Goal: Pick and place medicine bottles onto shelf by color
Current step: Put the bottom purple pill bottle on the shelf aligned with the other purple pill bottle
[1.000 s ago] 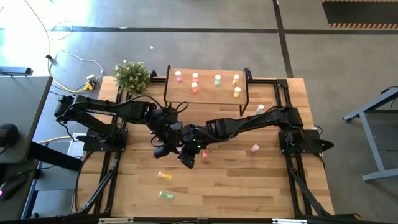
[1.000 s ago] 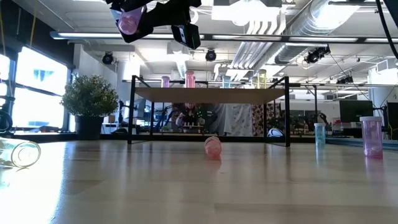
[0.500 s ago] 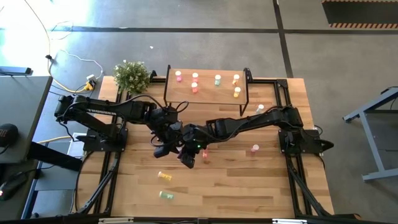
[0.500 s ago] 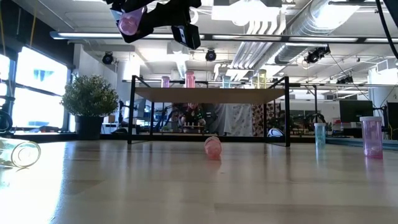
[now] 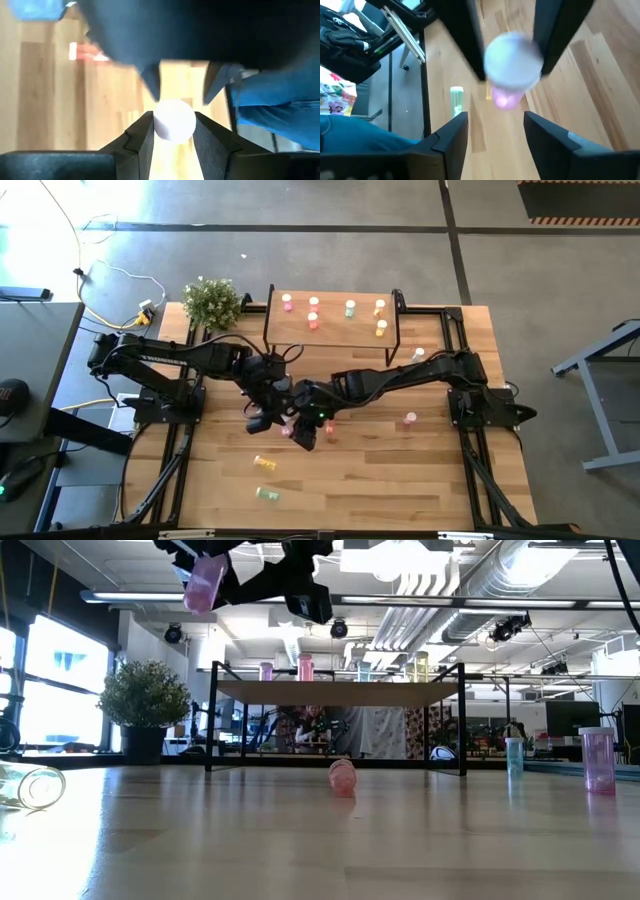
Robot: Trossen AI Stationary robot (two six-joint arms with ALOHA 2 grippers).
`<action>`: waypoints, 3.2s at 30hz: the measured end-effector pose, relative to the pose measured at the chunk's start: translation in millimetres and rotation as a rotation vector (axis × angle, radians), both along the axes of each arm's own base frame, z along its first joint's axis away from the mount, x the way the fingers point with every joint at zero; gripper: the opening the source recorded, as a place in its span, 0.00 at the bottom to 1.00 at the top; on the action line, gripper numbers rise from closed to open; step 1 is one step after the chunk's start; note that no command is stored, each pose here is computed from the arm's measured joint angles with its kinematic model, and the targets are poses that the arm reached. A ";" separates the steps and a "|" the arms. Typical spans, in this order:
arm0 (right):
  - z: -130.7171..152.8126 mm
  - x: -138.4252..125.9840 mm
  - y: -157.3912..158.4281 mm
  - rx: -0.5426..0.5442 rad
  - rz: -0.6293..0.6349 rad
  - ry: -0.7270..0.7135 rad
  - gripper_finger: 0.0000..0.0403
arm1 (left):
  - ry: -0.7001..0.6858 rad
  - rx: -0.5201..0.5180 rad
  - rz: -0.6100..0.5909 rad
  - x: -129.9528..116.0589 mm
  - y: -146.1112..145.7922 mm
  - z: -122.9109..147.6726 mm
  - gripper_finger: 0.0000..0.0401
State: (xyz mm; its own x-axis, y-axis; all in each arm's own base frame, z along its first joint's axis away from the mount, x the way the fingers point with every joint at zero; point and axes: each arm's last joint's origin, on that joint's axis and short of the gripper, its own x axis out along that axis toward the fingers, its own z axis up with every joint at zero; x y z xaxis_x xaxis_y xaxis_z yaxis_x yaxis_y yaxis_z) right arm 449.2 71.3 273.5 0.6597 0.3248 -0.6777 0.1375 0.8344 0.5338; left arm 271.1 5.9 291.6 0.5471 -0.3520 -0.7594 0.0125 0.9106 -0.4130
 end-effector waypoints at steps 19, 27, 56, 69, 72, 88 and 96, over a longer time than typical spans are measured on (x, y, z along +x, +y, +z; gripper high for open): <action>44.4 -32.3 -6.7 -0.049 -0.051 -0.003 0.46 | 0.014 0.097 0.075 -2.2 18.5 -2.3 0.28; 77.0 -57.2 -14.6 -0.160 -0.085 -0.064 0.46 | 0.004 0.144 0.146 -4.8 42.4 -1.9 0.28; 145.0 -141.7 -114.7 -0.599 -0.281 -0.071 0.46 | 0.015 0.538 0.653 -47.2 159.9 56.6 0.28; 143.0 -149.3 -146.9 -0.625 -0.281 -0.029 0.46 | 0.129 0.482 0.664 -28.7 180.6 24.3 0.28; 143.0 -150.2 -150.3 -0.624 -0.289 -0.026 0.46 | 0.139 0.493 0.671 -28.4 181.4 23.2 0.28; 143.0 -150.5 -151.5 -0.636 -0.281 -0.025 0.46 | 0.164 0.556 0.651 -31.4 184.8 23.2 0.28; 143.0 -150.4 -151.5 -0.636 -0.282 -0.025 0.46 | 0.167 0.553 0.622 -25.7 188.6 16.8 0.28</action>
State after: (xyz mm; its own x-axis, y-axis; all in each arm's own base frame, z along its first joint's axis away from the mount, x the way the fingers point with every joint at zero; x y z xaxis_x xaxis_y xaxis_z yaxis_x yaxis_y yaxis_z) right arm 298.8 -80.2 416.5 0.6787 -0.3162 -0.6629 0.3889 0.9204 -0.0408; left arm 245.4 194.5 308.4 0.3838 0.4217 -0.8215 -0.5793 0.8028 0.1415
